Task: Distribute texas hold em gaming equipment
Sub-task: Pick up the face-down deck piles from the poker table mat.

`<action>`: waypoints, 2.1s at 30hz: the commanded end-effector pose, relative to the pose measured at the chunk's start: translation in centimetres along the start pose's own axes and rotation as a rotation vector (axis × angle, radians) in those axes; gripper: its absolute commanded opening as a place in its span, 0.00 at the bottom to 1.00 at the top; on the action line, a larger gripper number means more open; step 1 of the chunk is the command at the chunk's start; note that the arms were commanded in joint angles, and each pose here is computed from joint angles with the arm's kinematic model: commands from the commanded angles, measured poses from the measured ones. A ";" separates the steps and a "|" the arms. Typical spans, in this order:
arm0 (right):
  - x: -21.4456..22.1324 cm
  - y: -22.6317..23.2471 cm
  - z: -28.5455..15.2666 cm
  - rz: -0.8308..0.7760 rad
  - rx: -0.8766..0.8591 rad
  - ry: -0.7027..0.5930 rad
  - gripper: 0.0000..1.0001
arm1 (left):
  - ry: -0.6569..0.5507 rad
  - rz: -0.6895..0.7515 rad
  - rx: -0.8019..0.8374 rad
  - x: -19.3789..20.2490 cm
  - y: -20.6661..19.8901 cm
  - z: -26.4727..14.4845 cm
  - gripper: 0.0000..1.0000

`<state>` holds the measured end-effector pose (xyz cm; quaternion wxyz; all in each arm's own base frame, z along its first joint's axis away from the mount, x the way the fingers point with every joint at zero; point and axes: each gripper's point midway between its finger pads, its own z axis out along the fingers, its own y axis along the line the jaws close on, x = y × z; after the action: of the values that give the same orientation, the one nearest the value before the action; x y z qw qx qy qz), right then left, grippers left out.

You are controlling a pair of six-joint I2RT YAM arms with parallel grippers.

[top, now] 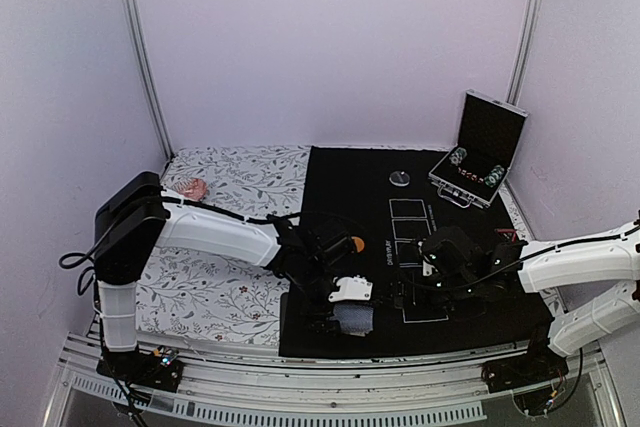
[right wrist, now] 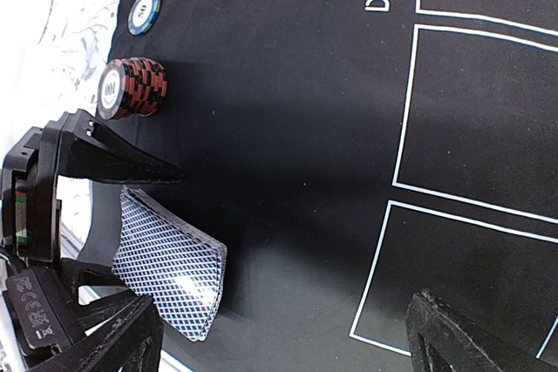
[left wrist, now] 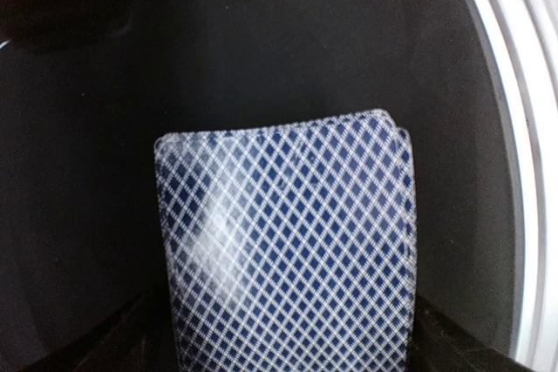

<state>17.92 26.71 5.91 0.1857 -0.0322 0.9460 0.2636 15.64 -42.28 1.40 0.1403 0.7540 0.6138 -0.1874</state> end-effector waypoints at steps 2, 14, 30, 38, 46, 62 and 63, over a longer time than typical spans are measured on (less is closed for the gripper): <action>-0.3 0.3 0.0 -0.006 -0.008 -0.008 0.99 | 0.046 0.005 0.018 0.5 -0.5 1.1 0.90; -0.7 0.1 -0.6 -0.002 0.003 -0.027 0.99 | 0.086 0.010 0.108 1.4 -2.4 1.9 0.68; -0.8 -0.4 -0.8 0.003 0.022 -0.038 0.99 | 0.144 0.014 0.131 2.5 -2.9 3.0 0.72; -1.0 -0.7 -1.4 0.019 0.021 -0.060 0.99 | 0.096 0.017 0.083 1.3 -2.1 2.2 0.62; -1.1 -0.9 -1.8 0.037 0.004 -0.073 0.99 | 0.021 0.022 -0.006 -0.7 -0.9 0.2 0.56; -3.0 3.9 -4.9 -0.045 -0.269 -0.164 0.99 | -0.027 -0.020 -0.123 -3.1 -0.5 -7.9 0.58; -3.2 4.3 -5.2 -0.058 -0.287 -0.171 0.99 | -0.029 -0.020 -0.130 -3.2 -0.6 -8.5 0.59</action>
<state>18.33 26.57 10.99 0.2429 -0.0350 0.9038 0.3507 15.86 -41.78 6.74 0.1756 0.7409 0.6275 -0.1626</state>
